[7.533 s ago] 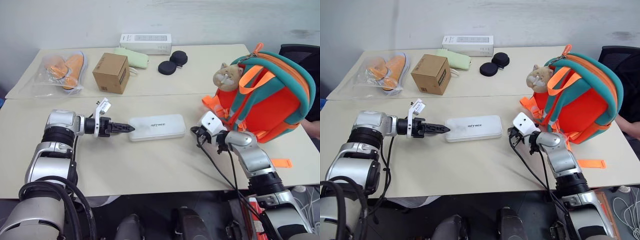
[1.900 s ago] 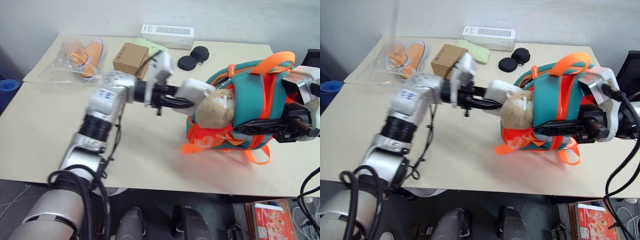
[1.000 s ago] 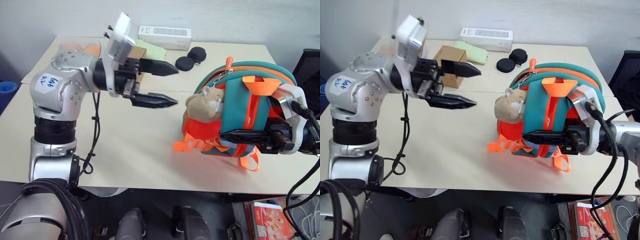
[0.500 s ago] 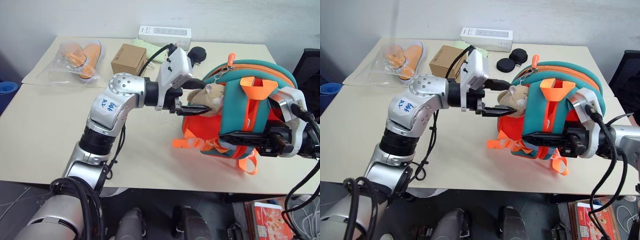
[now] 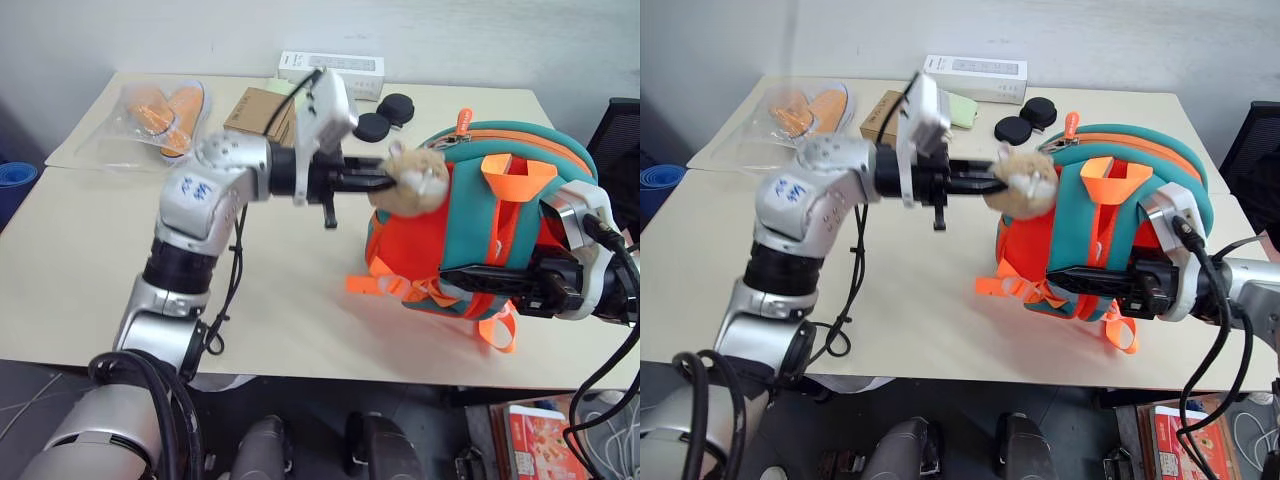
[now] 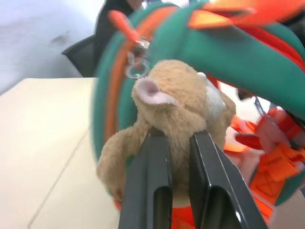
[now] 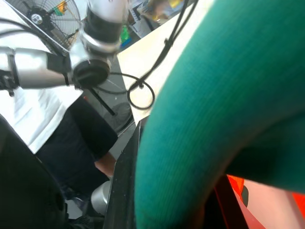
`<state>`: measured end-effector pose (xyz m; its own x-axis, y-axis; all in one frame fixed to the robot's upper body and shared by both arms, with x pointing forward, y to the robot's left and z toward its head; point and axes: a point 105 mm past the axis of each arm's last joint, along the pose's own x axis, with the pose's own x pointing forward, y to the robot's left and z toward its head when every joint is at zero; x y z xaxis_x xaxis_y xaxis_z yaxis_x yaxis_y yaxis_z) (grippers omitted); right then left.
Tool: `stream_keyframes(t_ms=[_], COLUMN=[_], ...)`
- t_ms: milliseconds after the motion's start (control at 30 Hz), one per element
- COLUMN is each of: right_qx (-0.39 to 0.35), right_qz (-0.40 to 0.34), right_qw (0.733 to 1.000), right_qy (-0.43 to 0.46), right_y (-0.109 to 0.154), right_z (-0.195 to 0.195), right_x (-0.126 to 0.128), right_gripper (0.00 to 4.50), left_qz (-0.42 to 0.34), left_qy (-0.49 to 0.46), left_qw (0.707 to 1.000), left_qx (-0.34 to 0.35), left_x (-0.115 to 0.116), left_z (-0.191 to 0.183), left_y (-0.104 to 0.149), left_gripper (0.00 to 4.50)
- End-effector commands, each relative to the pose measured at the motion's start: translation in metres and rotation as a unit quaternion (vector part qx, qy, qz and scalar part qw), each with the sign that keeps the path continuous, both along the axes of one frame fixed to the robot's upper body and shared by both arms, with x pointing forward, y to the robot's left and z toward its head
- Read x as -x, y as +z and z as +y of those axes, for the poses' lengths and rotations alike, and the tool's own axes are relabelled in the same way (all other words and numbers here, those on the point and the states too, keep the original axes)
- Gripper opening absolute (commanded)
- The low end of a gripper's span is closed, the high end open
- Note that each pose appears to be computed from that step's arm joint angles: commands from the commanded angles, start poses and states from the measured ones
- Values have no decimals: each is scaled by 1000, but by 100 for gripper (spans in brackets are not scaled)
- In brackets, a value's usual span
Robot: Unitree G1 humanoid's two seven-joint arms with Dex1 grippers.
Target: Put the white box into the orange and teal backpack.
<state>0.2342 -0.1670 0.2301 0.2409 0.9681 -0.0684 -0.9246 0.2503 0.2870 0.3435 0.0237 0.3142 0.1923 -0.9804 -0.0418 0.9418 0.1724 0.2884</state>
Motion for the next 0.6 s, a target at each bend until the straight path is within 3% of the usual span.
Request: stream_keyframes(t_ms=[33, 167, 300, 600], right_qx=[-6, -10, -22, -29], right_qz=[-31, -32, -37, -50], right_qw=[999, 999, 999, 998], right_qy=[-8, -12, -20, -21], right_y=[3, 0, 1, 6], right_z=[-1, -3, -5, -4], right_x=[4, 6, 4, 1], right_gripper=[0, 0, 0, 0], left_qz=[-49, -61, -69, -83], left_qy=[39, 62, 60, 79], left_qw=[998, 993, 981, 964], left_qx=[4, -82, -172, -241], left_x=[-9, -17, -17, -31], left_z=[40, 67, 72, 45], left_y=[23, -10, -67, -150], left_gripper=[12, 12, 12, 12])
